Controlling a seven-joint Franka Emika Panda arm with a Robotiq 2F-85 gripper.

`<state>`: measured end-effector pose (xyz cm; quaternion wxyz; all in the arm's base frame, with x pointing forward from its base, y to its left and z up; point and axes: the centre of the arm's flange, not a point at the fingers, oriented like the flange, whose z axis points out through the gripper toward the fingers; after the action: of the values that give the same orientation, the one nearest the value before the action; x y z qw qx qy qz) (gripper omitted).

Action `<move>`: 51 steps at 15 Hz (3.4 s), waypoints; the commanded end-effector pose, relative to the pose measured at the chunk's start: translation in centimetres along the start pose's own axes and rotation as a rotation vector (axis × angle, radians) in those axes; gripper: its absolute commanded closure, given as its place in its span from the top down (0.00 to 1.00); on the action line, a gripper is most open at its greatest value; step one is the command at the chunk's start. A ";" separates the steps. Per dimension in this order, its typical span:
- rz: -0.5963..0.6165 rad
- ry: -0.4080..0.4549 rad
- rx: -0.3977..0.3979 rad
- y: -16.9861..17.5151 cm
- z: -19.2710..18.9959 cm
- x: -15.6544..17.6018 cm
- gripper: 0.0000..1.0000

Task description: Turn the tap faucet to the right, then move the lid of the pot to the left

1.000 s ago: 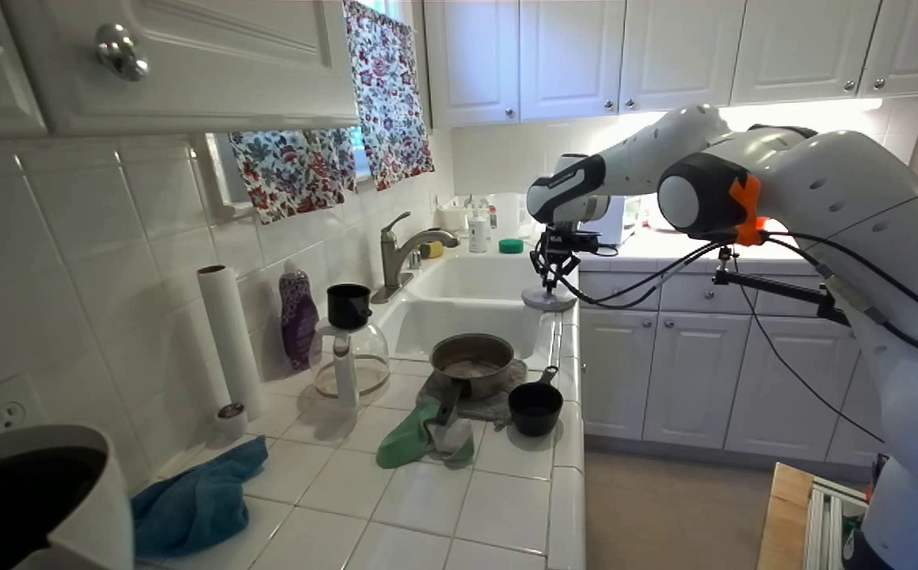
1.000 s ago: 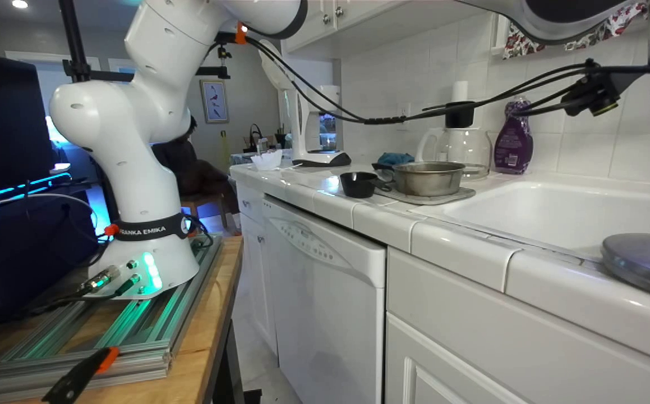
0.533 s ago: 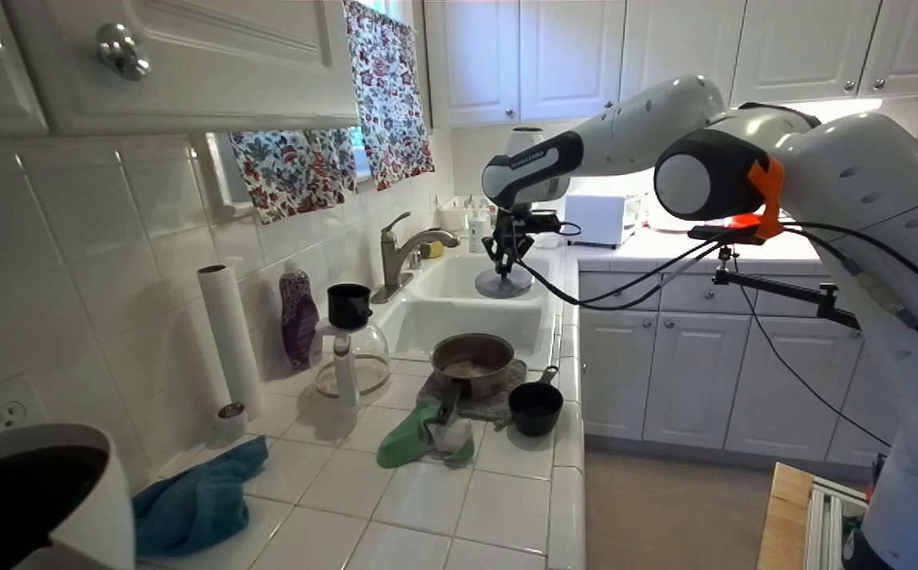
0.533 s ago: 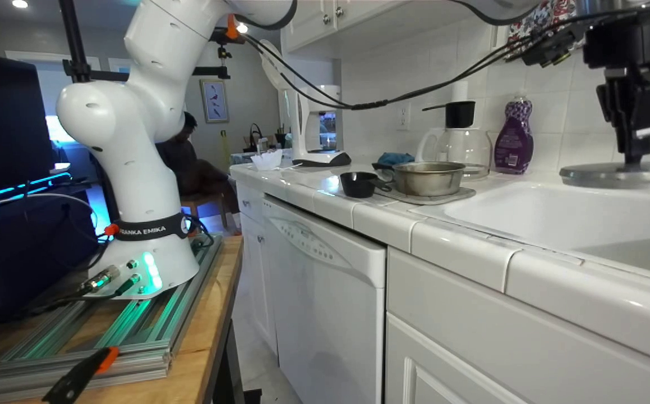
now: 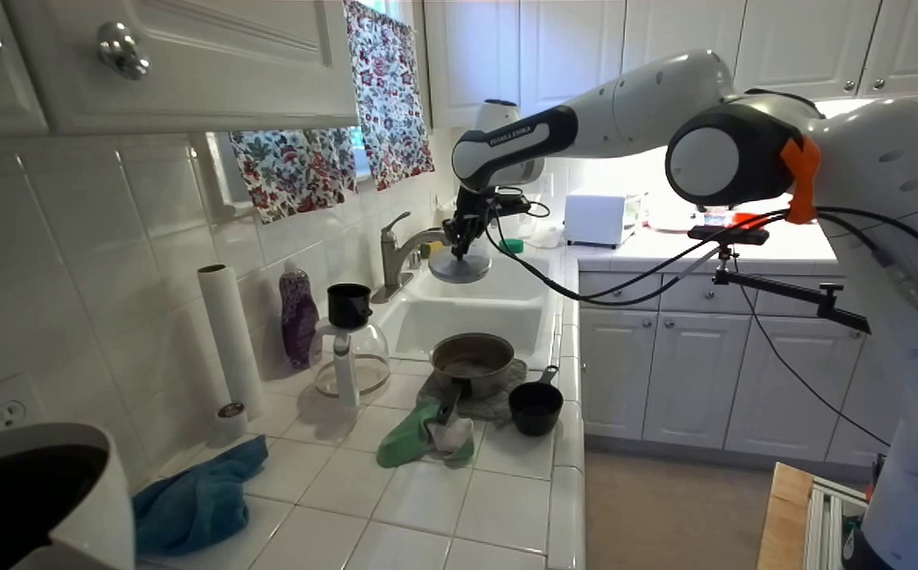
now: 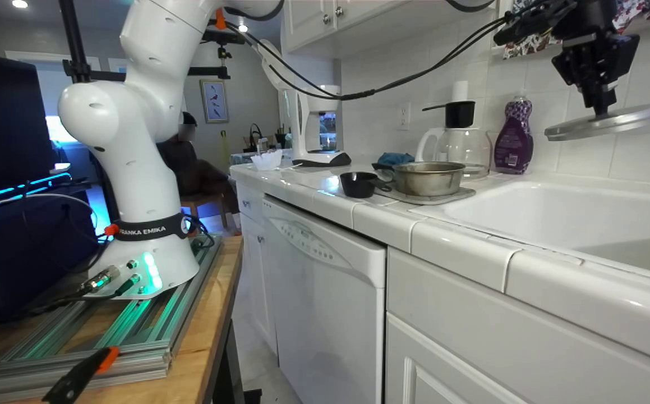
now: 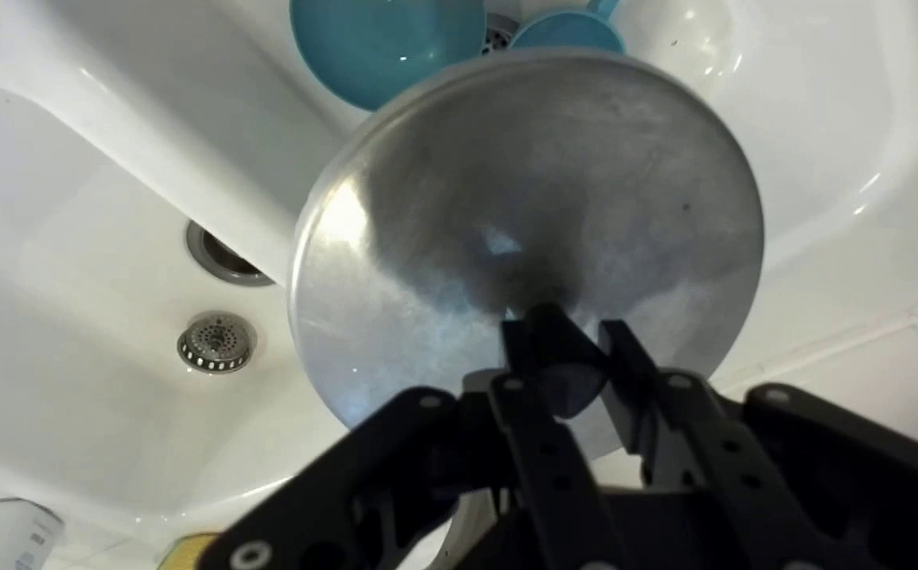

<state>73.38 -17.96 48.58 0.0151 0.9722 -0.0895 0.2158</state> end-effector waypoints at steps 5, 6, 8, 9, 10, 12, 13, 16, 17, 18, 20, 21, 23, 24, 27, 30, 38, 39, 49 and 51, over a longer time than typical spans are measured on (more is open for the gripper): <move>-0.049 0.024 0.002 0.7 0.5 0.6 0.06; -0.092 0.041 0.008 0.1 1.2 1.4 0.06; -0.175 0.087 0.036 -1.5 3.1 3.2 0.06; -0.220 0.106 0.039 -2.3 3.9 4.1 0.06; -0.271 0.128 0.047 -3.5 5.1 5.3 0.06; -0.354 0.148 0.085 -5.9 7.4 7.3 0.06; -0.403 0.159 0.098 -7.2 8.5 8.1 0.06; -0.538 0.207 0.147 -11.0 10.4 9.4 0.06; -0.583 0.225 0.162 -12.0 11.0 9.7 0.06; -0.626 0.243 0.182 -13.1 11.2 10.0 0.06; -0.701 0.265 0.223 -14.9 11.7 10.5 0.06; -0.726 0.268 0.247 -15.7 12.0 10.6 0.06; -0.782 0.276 0.292 -17.0 12.5 10.7 0.06; -0.802 0.285 0.317 -17.6 12.7 10.6 0.06; -0.781 0.258 0.293 -16.9 11.0 3.5 0.26; -0.780 0.254 0.291 -16.8 11.1 3.5 0.26; -0.795 0.189 0.321 -17.4 14.2 5.3 0.06; -0.802 0.181 0.329 -17.8 14.6 5.7 0.06; -0.925 0.106 0.385 -23.1 16.1 6.1 0.06; -0.941 0.097 0.394 -23.6 16.2 5.9 0.06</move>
<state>83.60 2.58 35.92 -0.0659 0.8876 0.3818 0.2489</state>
